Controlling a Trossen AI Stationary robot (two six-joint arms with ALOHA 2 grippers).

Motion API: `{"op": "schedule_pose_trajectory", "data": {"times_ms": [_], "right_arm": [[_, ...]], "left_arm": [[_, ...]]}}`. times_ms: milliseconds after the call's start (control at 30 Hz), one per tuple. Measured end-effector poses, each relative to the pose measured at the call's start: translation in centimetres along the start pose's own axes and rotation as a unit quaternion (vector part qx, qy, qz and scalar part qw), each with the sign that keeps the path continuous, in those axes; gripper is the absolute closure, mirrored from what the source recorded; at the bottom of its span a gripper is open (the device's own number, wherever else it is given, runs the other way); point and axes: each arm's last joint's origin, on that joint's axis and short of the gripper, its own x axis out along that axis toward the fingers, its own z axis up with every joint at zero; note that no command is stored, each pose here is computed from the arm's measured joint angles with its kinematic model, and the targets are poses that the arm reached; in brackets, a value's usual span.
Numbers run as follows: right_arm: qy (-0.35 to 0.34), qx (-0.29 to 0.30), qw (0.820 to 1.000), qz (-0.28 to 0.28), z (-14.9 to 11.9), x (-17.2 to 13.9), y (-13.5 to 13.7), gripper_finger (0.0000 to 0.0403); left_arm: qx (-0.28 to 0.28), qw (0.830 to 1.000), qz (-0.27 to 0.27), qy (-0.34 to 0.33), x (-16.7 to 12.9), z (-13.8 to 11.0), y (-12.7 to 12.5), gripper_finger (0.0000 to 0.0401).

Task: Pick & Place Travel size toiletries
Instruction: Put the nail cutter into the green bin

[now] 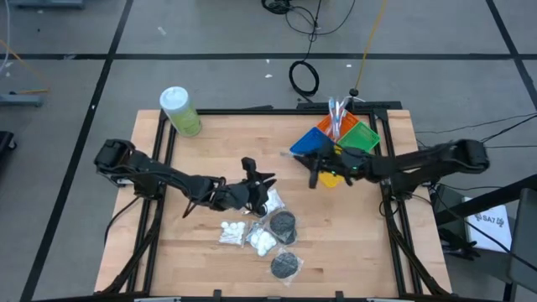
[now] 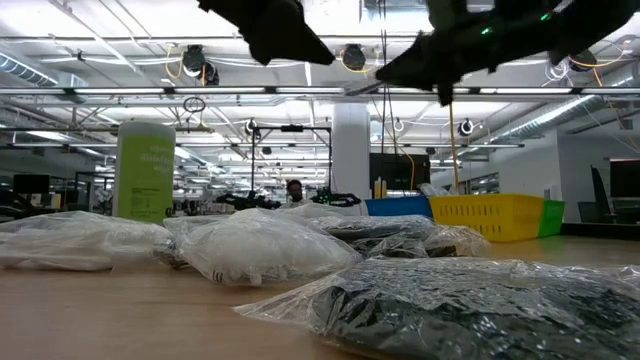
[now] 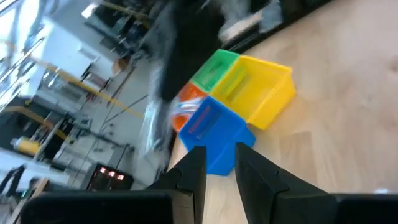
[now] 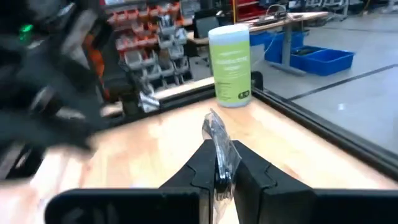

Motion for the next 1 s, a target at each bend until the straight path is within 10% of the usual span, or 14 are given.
{"op": "schedule_pose_trajectory", "data": {"times_ms": [233, 533, 1000], "right_arm": [[0.087, -0.060, 0.982, -0.155, 0.5, -5.8, -1.3, 0.0384], [0.188, -0.051, 0.906, -0.376, -2.0, -11.3, -5.0, 0.0384], [0.267, -0.007, 0.844, -0.465, -3.1, -11.3, -7.5, 0.0343]], "left_arm": [[-0.083, 0.996, 0.019, 0.023, -0.7, -0.2, 1.2, 0.0316], [-0.160, 0.984, 0.039, 0.068, 0.6, -1.9, 3.4, 0.0316], [-0.211, 0.975, 0.008, 0.065, 1.6, -2.4, 4.2, 0.0316]]}}
